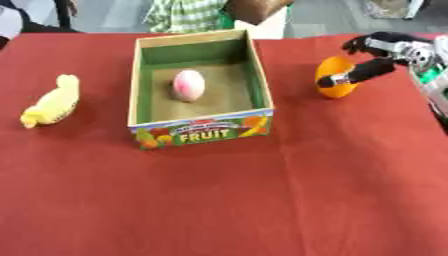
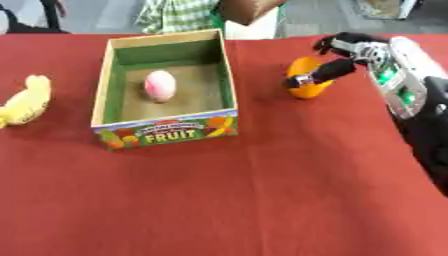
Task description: Pick up objects on the table and place them in the box.
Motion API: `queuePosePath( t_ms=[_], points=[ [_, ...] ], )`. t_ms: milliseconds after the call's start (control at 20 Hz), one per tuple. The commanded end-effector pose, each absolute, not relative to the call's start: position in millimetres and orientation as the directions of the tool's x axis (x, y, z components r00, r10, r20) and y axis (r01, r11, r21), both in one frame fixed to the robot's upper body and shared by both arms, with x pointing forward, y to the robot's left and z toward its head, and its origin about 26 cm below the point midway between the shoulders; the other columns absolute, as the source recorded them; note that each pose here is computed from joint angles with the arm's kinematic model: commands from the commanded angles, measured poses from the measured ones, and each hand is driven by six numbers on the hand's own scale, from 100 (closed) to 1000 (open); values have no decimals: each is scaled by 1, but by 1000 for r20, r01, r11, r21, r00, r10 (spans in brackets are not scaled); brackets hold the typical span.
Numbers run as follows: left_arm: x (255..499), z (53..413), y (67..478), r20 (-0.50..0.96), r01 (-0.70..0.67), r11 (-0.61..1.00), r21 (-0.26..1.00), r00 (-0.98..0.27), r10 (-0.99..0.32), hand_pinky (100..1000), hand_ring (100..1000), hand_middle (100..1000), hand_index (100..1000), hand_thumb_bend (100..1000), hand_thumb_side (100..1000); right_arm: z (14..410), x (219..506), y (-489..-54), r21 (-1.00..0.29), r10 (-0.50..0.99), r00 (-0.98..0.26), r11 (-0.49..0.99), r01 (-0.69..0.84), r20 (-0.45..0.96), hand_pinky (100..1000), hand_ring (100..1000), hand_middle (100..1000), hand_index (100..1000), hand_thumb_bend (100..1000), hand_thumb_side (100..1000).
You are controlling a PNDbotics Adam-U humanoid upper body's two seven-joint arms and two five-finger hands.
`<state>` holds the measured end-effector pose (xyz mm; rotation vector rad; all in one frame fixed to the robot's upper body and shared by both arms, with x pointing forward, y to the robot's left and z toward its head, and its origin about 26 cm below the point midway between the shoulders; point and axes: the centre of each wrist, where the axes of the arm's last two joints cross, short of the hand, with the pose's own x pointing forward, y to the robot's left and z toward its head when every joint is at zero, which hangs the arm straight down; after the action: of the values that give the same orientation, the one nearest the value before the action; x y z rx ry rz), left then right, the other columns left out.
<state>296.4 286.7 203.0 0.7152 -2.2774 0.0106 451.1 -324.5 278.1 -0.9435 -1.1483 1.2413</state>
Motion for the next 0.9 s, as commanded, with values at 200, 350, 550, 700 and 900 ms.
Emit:
queuePosePath(
  t_ms=[200,350,550,700,900],
  points=[
    [295,212,290,630,-509,838,196,-590,-505,495,541,594,654,100,805,283,452,-340,-987,995,43,92,-134,87,869,926,849,964,541,539],
    [295,212,289,631,-507,839,195,-591,-503,495,542,594,654,100,804,277,455,-343,-992,995,69,78,-101,71,853,912,838,959,534,546],
    [295,212,289,631,-505,841,194,-592,-502,495,542,595,654,100,804,273,456,-343,-995,995,72,67,-72,62,839,901,829,954,528,551],
    [295,212,289,631,-504,842,194,-593,-500,495,542,595,653,100,804,272,458,-341,-996,996,71,57,-64,53,827,892,824,953,532,548],
    [295,212,288,631,-501,843,194,-594,-498,495,542,594,652,100,804,267,460,-339,-996,997,61,41,-75,37,810,873,761,888,537,553]
  ],
)
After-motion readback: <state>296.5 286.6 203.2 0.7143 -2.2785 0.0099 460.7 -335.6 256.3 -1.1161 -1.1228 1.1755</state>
